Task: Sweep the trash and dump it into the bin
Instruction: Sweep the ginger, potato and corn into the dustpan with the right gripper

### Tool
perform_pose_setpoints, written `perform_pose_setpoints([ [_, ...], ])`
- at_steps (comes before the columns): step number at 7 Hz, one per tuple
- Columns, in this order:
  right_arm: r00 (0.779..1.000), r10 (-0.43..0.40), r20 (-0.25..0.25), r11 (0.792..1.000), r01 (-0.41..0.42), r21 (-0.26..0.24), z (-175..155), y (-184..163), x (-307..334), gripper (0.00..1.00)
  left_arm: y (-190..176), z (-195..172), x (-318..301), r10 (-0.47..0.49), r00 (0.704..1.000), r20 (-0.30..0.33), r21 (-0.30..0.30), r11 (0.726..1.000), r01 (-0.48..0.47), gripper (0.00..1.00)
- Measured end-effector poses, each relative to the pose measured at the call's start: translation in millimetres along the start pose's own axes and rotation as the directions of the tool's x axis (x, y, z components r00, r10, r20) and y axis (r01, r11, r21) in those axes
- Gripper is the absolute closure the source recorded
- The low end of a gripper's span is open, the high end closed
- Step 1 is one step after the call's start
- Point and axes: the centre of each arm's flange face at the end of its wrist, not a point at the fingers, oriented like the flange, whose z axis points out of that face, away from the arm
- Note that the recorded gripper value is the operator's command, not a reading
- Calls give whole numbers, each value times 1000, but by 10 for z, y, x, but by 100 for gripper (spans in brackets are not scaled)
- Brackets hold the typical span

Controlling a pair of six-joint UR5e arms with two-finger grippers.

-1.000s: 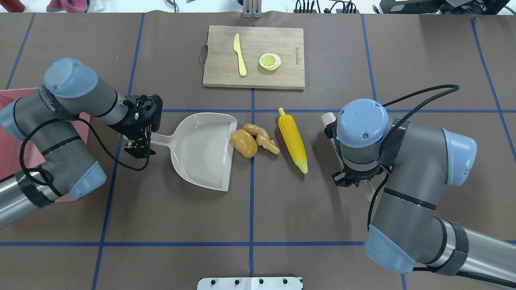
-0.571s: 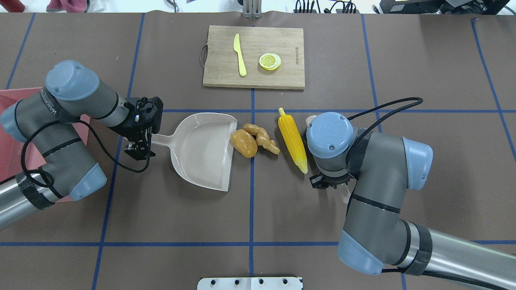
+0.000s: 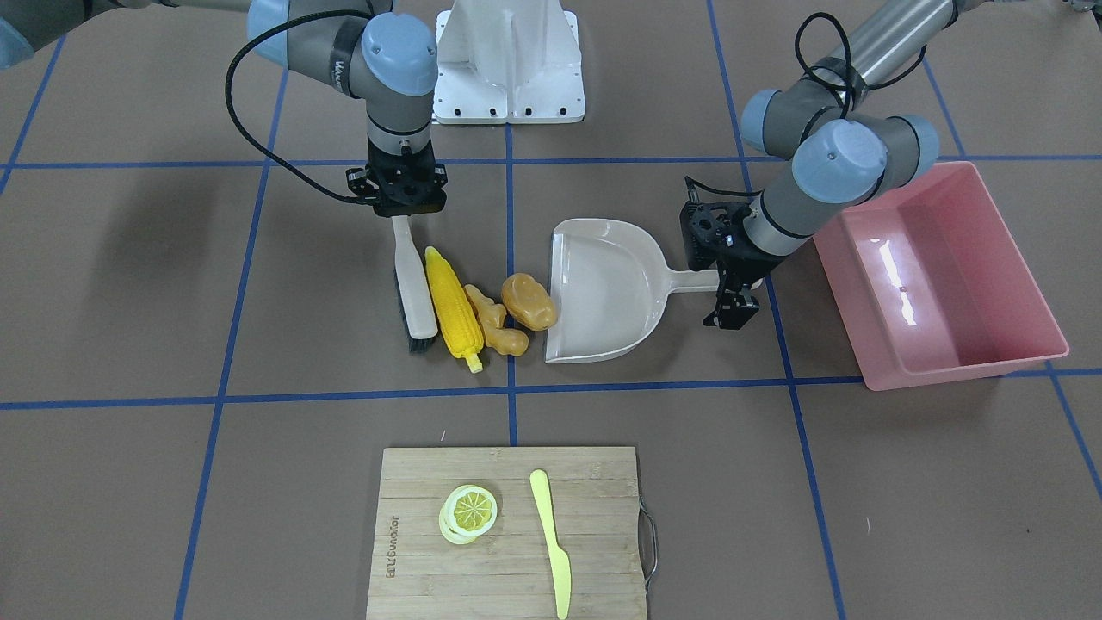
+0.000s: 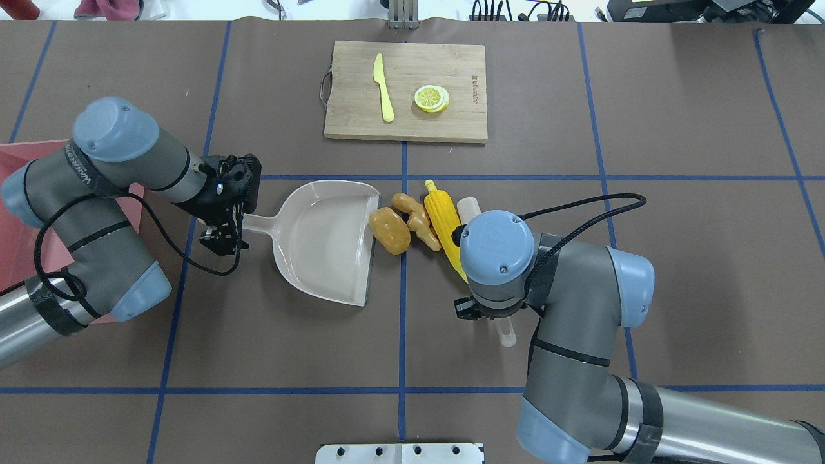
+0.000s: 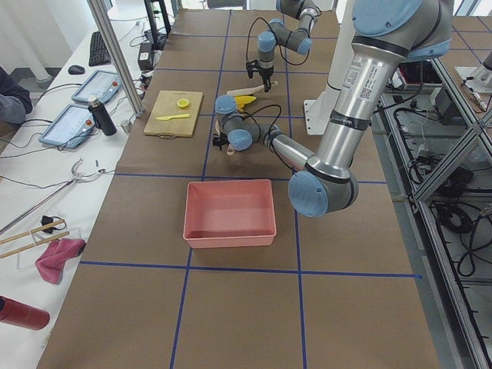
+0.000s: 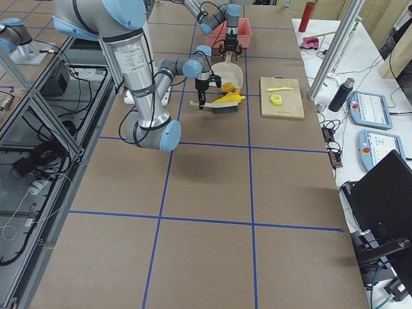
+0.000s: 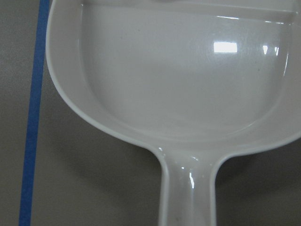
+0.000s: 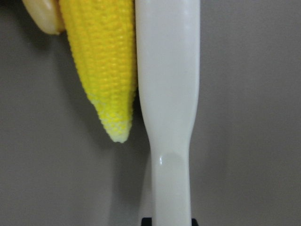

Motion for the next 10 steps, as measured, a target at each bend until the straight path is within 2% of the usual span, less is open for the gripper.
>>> perform_pose_setpoints([
  [3, 996, 22, 92, 999, -24, 25, -97, -99, -469, 100, -1, 0, 0, 0, 1000, 3, -2, 1000, 0, 3],
  [6, 975, 68, 212, 997, -75, 25, -310, -233, -966, 100, -9, -1, 5, 0, 1000, 3, 0, 1000, 0, 3],
  [10, 908, 114, 403, 990, -135, 25, -578, -135, -1326, 100, -5, -1, 10, 0, 1000, 3, -1, 1000, 0, 3],
])
